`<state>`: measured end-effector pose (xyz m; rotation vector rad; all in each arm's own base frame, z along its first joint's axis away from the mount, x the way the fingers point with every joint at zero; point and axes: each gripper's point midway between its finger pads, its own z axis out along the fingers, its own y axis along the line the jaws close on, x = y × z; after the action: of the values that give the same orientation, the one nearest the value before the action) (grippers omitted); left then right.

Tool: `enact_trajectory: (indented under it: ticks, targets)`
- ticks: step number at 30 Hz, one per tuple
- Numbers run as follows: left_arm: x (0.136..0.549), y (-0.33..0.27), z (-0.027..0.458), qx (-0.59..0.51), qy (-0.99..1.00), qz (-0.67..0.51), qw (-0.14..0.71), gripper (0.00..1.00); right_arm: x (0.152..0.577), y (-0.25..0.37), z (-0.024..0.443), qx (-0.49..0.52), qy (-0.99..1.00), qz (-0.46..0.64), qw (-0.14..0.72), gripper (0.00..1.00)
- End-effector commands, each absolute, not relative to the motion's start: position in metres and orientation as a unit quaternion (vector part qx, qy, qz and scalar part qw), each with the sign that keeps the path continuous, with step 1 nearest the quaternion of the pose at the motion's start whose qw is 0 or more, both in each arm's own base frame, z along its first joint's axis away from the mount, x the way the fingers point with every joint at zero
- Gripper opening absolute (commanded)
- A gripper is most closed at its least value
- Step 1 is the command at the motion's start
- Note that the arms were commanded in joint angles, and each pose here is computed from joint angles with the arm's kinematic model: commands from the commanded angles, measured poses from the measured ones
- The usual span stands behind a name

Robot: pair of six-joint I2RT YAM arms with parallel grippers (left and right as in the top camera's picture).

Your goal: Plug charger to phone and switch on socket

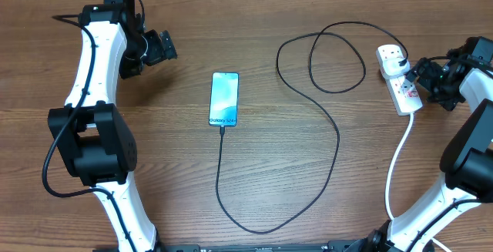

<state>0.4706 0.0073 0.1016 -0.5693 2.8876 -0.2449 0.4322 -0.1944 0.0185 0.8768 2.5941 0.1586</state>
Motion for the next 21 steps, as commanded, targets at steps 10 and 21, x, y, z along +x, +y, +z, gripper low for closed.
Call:
enact_trajectory:
  ticks: [10,21]
  targets:
    - [0.473,0.006,0.107,-0.19,0.973,-0.087,0.101,1.0,0.423,-0.195,0.012,0.314,0.932,0.038,0.18,1.0]
    - [0.473,0.006,0.107,-0.19,0.973,-0.087,0.101,1.0,0.422,-0.2,0.009,0.316,0.93,0.023,0.184,1.0]
